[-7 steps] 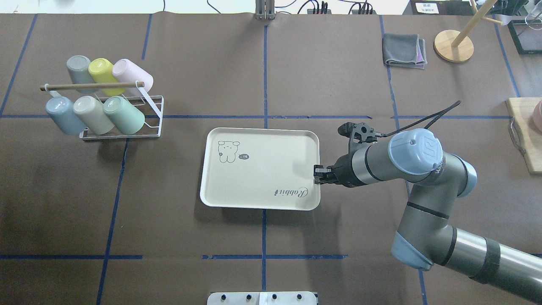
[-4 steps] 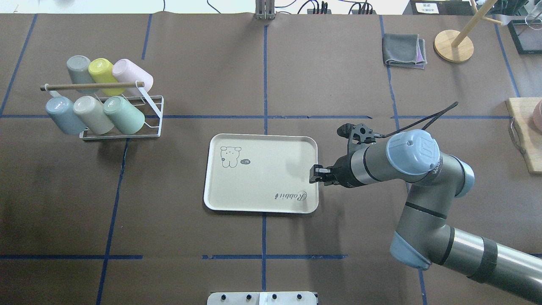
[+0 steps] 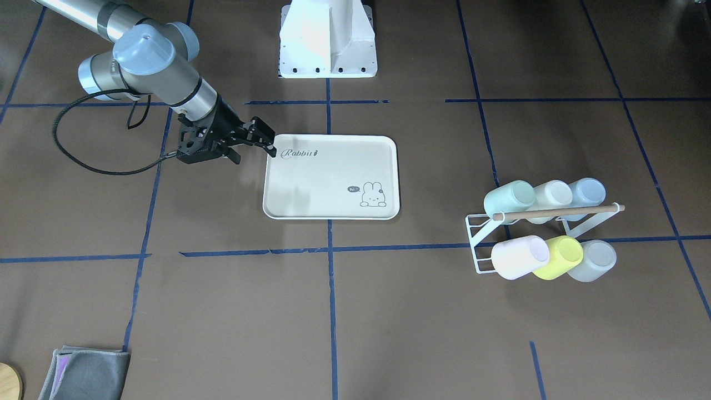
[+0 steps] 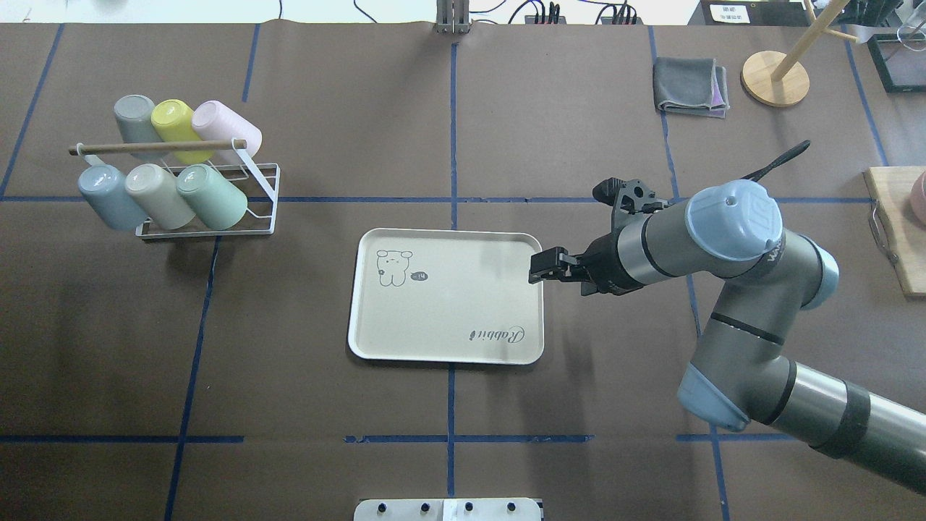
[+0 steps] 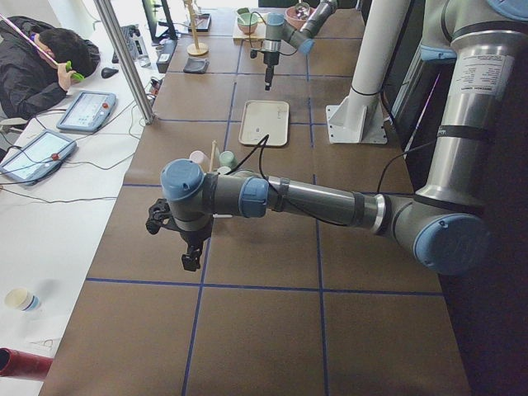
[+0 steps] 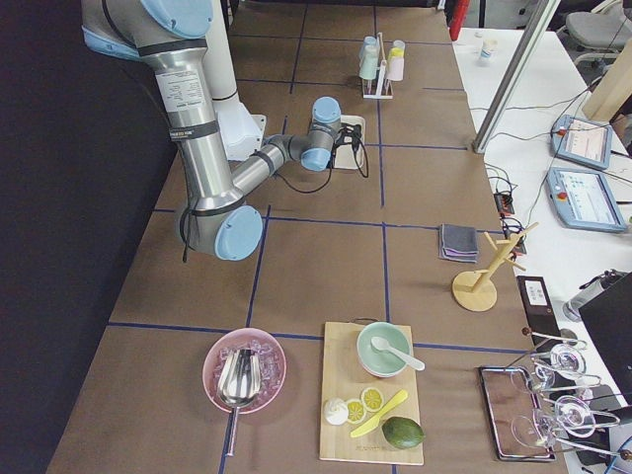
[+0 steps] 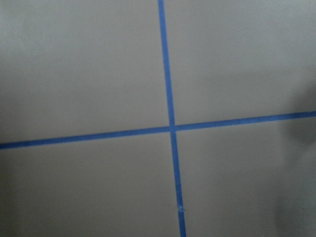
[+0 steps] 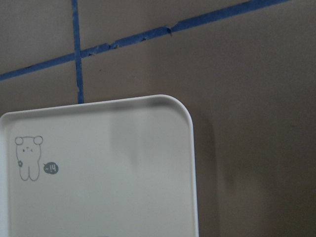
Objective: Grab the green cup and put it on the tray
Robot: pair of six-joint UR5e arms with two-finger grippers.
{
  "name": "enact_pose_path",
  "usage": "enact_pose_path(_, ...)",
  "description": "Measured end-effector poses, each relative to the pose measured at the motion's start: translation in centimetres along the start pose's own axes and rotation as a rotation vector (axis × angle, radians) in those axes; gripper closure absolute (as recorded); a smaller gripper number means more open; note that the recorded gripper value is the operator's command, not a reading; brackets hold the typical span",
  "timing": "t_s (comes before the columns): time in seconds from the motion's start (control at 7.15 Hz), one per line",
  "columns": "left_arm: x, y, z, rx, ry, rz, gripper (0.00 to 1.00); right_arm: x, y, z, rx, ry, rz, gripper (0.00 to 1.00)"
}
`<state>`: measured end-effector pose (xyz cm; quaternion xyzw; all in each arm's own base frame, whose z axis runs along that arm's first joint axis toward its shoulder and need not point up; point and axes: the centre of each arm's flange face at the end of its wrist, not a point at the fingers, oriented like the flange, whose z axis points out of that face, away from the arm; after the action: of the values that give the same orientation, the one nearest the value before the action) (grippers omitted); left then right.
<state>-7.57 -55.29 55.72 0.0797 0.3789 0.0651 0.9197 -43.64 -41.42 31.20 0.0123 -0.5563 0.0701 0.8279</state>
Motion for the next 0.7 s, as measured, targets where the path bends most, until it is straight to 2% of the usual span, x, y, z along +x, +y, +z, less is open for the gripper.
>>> enact_pose_path(0.42, 9.0, -1.5, -4.4, 0.096, -0.002, 0.185, 0.0, -0.3, -3.1, -7.1, 0.039, 0.081, 0.083, 0.0)
enact_pose_path(0.7, 17.1, -0.6, -6.5, 0.125, -0.004, 0.325, 0.0, 1.3, -5.5, -10.2, 0.064, 0.173, 0.066, 0.0)
